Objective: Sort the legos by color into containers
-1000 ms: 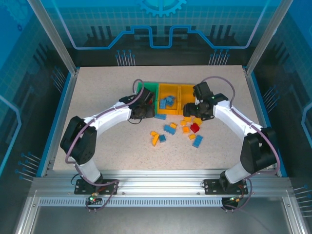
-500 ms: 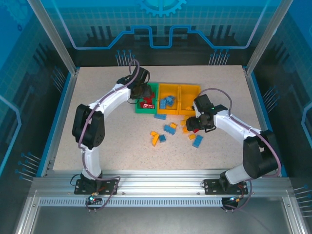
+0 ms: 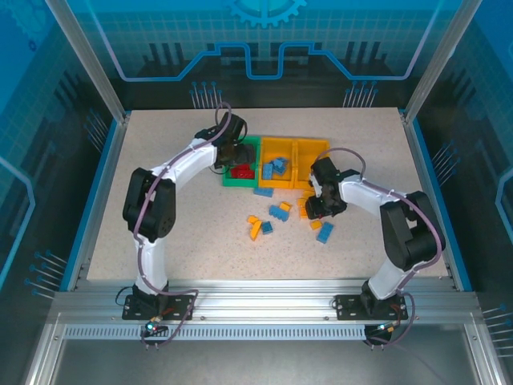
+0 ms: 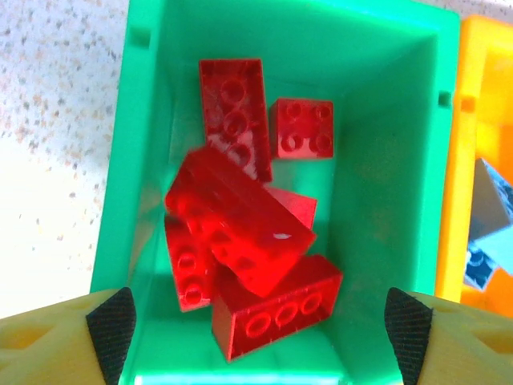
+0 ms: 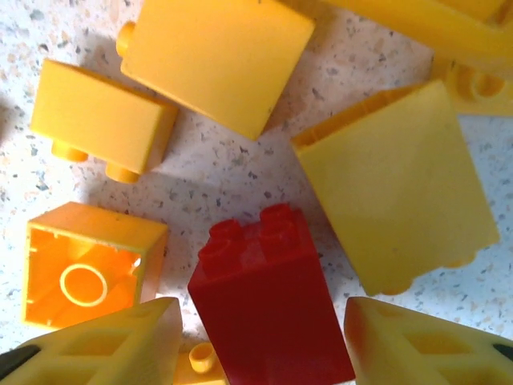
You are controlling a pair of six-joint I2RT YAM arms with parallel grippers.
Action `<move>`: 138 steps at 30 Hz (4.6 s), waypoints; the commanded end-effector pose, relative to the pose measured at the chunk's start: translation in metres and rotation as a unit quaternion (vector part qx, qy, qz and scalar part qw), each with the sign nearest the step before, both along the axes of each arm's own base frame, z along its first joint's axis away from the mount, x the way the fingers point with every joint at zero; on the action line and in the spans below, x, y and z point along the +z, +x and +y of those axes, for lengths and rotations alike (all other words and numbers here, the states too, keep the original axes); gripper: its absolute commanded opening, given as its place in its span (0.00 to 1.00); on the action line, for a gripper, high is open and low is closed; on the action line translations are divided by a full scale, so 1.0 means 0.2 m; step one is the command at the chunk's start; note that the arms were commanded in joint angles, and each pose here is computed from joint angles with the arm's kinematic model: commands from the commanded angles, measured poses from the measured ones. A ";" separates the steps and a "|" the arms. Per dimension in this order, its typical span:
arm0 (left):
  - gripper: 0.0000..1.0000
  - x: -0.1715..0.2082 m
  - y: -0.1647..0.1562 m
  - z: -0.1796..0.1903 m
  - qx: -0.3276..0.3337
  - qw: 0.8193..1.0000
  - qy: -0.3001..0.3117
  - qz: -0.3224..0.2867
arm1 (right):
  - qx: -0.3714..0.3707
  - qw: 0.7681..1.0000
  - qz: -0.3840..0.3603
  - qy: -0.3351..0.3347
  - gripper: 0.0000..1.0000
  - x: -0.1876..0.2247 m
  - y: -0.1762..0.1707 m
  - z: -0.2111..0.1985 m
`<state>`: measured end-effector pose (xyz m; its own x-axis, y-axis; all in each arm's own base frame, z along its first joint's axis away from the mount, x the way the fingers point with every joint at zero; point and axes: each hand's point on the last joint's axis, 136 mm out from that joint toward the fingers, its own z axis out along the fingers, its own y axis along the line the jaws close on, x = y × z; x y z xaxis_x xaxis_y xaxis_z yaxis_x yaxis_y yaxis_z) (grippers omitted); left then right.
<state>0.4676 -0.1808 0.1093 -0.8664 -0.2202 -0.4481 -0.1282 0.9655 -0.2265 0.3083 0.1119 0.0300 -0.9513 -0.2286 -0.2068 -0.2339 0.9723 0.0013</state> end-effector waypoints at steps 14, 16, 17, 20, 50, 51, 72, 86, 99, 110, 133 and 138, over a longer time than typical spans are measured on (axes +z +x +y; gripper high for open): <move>0.99 0.17 -0.30 0.04 0.002 0.999 -0.043 -0.030 | 0.017 1.000 -0.002 0.000 0.28 0.11 0.02 0.02; 0.99 0.15 -0.34 0.06 0.004 0.999 -0.042 -0.029 | 0.014 1.000 -0.017 0.020 0.27 0.19 0.03 0.05; 0.99 0.14 -0.36 0.07 0.008 0.999 -0.041 -0.028 | 0.012 0.999 -0.030 0.036 0.27 0.25 0.04 0.07; 0.99 0.09 -0.42 0.11 0.021 0.999 -0.040 -0.021 | 0.006 0.991 -0.065 0.114 0.28 0.44 0.10 0.19; 0.99 -0.22 -0.96 -0.11 -0.070 0.996 -0.049 0.030 | -0.052 0.950 -0.012 0.309 0.58 0.50 0.88 1.16; 0.99 -0.22 -0.97 -0.13 -0.077 0.995 -0.052 0.030 | -0.049 0.950 -0.011 0.308 0.60 0.50 0.87 1.16; 0.74 -0.40 -1.11 -0.37 -0.217 0.975 0.004 0.039 | -0.088 0.956 -0.102 0.259 0.84 0.78 0.52 0.55; 0.47 -0.43 -1.05 -0.41 -0.240 0.970 0.025 0.036 | -0.254 0.946 -0.111 0.166 0.85 0.57 0.37 -0.32; 0.24 -0.31 -1.08 -0.37 -0.230 0.973 0.014 0.022 | -0.269 0.944 -0.105 0.161 0.85 0.53 0.31 -0.41; 0.26 0.10 -0.95 -0.49 -0.252 0.965 -0.015 -0.067 | -0.253 0.951 -0.055 0.172 0.84 0.30 0.16 -0.30; 0.37 0.11 -0.08 -1.15 -0.312 0.945 -0.078 -0.054 | -0.236 0.962 -0.020 0.135 0.78 0.13 0.08 -0.23; 0.62 0.14 -0.07 -1.17 -0.302 0.946 -0.099 -0.066 | -0.234 0.962 -0.015 0.137 0.78 0.12 0.08 -0.21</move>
